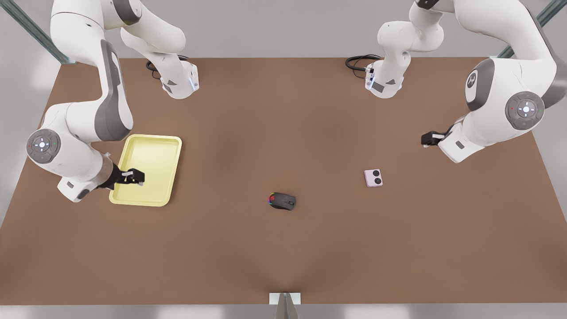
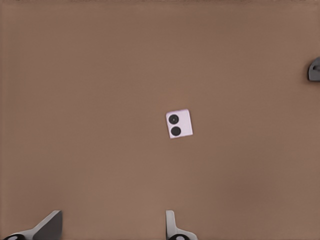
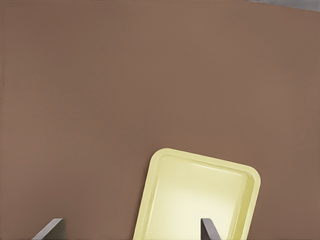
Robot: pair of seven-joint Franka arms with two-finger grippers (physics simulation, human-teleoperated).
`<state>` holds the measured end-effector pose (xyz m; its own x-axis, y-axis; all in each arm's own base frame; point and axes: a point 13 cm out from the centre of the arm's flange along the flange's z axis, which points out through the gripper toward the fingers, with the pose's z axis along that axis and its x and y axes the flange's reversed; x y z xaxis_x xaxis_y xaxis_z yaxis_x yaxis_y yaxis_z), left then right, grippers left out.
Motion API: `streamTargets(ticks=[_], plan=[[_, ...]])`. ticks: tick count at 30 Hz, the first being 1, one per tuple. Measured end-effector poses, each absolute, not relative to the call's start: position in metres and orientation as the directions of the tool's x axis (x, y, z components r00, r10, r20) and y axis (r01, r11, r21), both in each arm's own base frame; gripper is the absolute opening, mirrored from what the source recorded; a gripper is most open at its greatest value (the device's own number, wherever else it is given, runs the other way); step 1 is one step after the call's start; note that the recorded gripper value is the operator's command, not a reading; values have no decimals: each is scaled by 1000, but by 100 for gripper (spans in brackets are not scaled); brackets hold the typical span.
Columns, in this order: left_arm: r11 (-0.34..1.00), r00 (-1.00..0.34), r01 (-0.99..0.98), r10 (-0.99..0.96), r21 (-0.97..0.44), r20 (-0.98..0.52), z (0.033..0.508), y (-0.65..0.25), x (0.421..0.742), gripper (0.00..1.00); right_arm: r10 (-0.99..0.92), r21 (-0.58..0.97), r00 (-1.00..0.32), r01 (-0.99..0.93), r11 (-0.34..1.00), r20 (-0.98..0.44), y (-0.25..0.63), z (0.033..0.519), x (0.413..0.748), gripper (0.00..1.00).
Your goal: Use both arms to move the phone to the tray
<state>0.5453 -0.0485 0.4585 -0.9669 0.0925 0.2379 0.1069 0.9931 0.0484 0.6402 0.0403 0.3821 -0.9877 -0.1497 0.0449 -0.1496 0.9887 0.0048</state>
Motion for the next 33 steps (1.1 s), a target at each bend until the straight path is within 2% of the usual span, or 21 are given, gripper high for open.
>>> streamTargets(ticks=[2, 6, 9, 12, 15, 22, 33], plan=[[993, -958, 108, 91, 49, 273, 438, -49, 546, 100, -152, 5, -988, -152, 988, 36, 41, 383, 642, 100], [990, -874, 135, 99, 42, 477, 271, -73, 513, 100, -160, 5, -987, -160, 987, 23, 45, 386, 644, 100], [994, -873, 103, 74, 34, 481, 181, -86, 487, 100, -163, 5, -986, -163, 987, 19, 46, 386, 646, 100], [998, -904, 47, 29, 32, 426, 131, -94, 479, 100, -164, 5, -986, -163, 987, 17, 45, 385, 646, 100], [1000, -934, 4, -5, 25, 357, 105, -108, 488, 100, -163, 5, -986, -163, 987, 17, 42, 385, 646, 100], [996, -965, -87, -88, 17, 247, 78, -116, 518, 100, -166, 5, -986, -166, 986, 17, 41, 385, 647, 100], [990, -968, -137, -140, 30, 210, 60, -126, 524, 100, -171, 5, -985, -171, 985, 18, 42, 383, 647, 100]])
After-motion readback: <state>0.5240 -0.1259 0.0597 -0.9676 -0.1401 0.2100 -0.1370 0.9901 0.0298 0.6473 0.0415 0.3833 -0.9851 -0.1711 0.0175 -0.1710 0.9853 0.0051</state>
